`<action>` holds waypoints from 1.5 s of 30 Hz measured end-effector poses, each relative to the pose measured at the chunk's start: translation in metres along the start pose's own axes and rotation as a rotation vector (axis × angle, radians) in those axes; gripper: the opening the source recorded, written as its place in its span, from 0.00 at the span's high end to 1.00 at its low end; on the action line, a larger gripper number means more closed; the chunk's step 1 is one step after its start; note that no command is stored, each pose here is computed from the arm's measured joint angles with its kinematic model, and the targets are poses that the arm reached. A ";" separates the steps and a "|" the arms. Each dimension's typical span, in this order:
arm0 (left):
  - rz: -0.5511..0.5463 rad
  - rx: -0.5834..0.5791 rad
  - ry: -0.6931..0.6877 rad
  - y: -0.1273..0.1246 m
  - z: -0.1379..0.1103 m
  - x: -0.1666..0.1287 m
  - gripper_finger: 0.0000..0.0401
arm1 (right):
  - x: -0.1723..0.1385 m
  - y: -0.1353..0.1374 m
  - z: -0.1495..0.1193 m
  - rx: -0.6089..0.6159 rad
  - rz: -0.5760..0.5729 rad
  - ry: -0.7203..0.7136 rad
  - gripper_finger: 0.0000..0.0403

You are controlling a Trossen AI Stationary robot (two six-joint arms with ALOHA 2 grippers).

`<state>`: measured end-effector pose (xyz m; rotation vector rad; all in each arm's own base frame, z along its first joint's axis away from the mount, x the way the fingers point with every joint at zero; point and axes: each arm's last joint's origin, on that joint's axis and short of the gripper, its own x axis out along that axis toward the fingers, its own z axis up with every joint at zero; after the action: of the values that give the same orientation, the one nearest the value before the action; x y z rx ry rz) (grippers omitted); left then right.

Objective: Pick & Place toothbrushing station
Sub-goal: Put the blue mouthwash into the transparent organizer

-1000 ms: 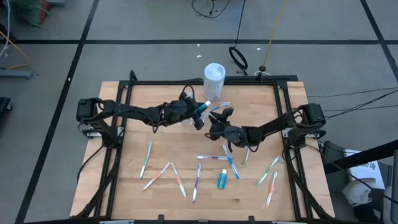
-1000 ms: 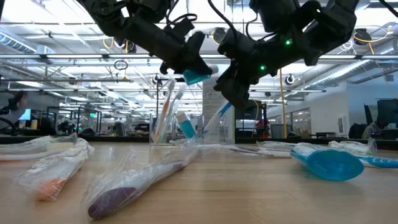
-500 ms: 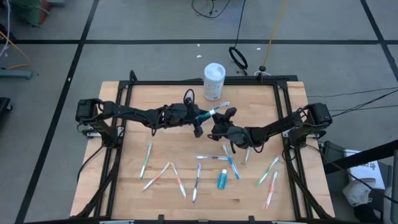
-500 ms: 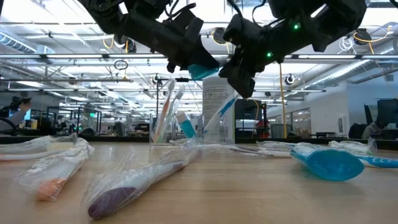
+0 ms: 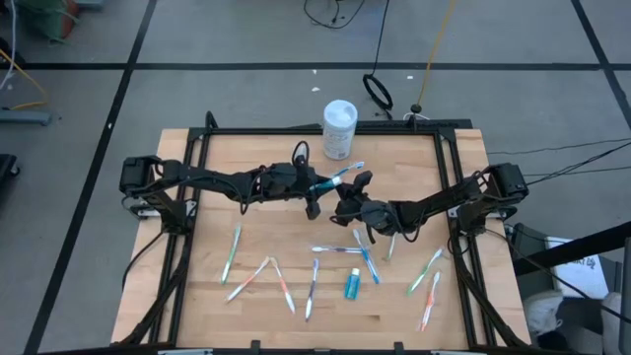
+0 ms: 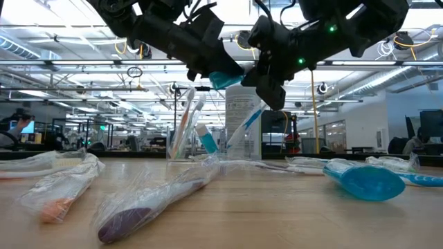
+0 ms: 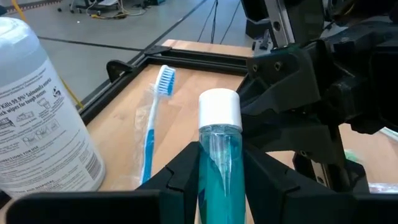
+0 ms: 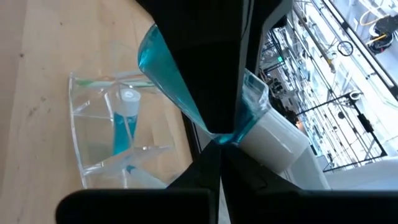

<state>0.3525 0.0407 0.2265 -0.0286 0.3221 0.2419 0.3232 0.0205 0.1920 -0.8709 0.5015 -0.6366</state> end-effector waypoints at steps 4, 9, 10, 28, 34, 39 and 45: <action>0.000 0.001 0.012 0.000 -0.001 0.000 0.74 | 0.000 0.000 0.000 -0.003 0.004 -0.003 1.00; 0.001 0.002 0.016 0.000 -0.001 0.000 0.74 | 0.000 0.000 0.000 -0.003 0.005 -0.004 1.00; 0.001 0.002 0.016 0.000 -0.001 0.000 0.74 | 0.000 0.000 0.000 -0.003 0.005 -0.004 1.00; -0.002 -0.091 0.144 0.014 -0.014 0.001 0.98 | 0.000 0.001 -0.001 -0.024 -0.003 0.030 1.00; -0.084 -0.032 0.358 0.003 -0.034 -0.005 0.84 | -0.002 0.011 -0.005 -0.040 0.142 -0.008 1.00; -0.104 -0.015 0.454 -0.014 -0.043 -0.011 0.67 | -0.002 0.017 -0.007 0.110 0.340 -0.087 1.00; 0.010 0.050 0.600 -0.032 -0.058 -0.024 0.60 | 0.007 0.015 -0.014 0.222 0.421 -0.070 1.00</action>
<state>0.3202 0.0002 0.1787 -0.0503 0.9254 0.2319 0.3235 0.0153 0.1710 -0.5516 0.5201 -0.2679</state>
